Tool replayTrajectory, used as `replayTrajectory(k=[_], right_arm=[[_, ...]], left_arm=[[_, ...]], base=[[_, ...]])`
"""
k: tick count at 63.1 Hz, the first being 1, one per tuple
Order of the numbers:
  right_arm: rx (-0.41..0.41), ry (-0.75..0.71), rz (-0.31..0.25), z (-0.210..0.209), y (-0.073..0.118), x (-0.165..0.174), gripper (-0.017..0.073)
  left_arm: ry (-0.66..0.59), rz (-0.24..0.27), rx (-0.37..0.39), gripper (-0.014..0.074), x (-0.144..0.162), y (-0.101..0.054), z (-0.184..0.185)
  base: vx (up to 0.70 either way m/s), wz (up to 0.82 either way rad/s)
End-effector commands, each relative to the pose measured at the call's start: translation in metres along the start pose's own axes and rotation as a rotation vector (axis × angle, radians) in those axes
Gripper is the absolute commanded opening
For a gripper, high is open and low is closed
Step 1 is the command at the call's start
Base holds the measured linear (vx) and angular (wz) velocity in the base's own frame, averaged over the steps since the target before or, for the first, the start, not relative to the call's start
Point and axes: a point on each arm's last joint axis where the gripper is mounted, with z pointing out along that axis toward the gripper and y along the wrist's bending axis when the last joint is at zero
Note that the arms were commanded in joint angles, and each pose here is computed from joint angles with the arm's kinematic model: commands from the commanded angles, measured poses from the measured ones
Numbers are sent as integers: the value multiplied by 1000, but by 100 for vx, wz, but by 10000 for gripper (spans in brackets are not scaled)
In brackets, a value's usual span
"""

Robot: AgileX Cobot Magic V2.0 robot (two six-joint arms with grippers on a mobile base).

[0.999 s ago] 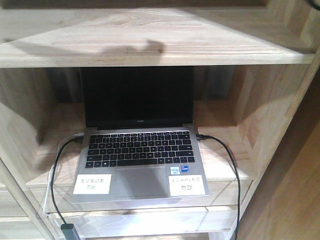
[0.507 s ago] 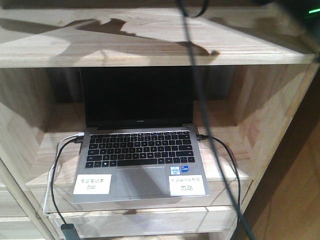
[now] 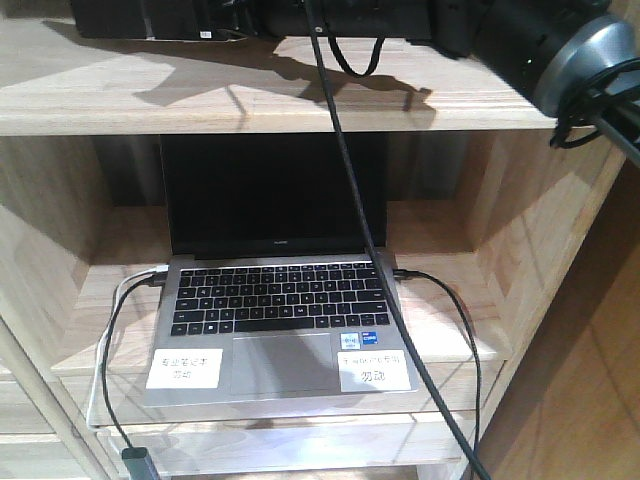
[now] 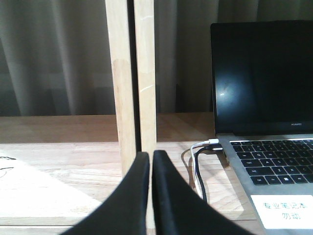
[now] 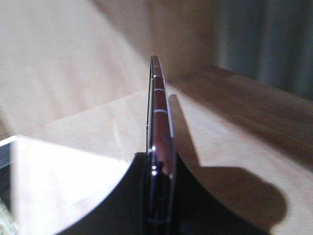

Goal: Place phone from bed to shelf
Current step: 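Raise the right gripper with the phone above the upper shelf board, then lower the phone flat onto the upper shelf and open the right gripper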

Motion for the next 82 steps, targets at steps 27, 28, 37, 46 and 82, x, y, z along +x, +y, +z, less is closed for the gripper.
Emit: replayTrajectory(k=[27, 28, 37, 46, 82], right_arm=[[53, -108, 13, -5, -2, -19, 15], [53, -107, 14, -5, -3, -18, 16], [64, -114, 15, -5, -4, -19, 63], [80, -125, 15, -5, -5, -20, 160], [204, -155, -99, -21, -6, -36, 533]], left_arm=[[-107, -14, -10, 1, -14, 2, -3], [-107, -14, -10, 1, -14, 2, -3], [-107, -14, -10, 1, -14, 2, -3], [-107, -14, -10, 1, -14, 2, -3], [-107, -14, -10, 1, -14, 2, -3]], base=[[0, 0], [0, 0], [0, 0], [0, 0], [0, 0]])
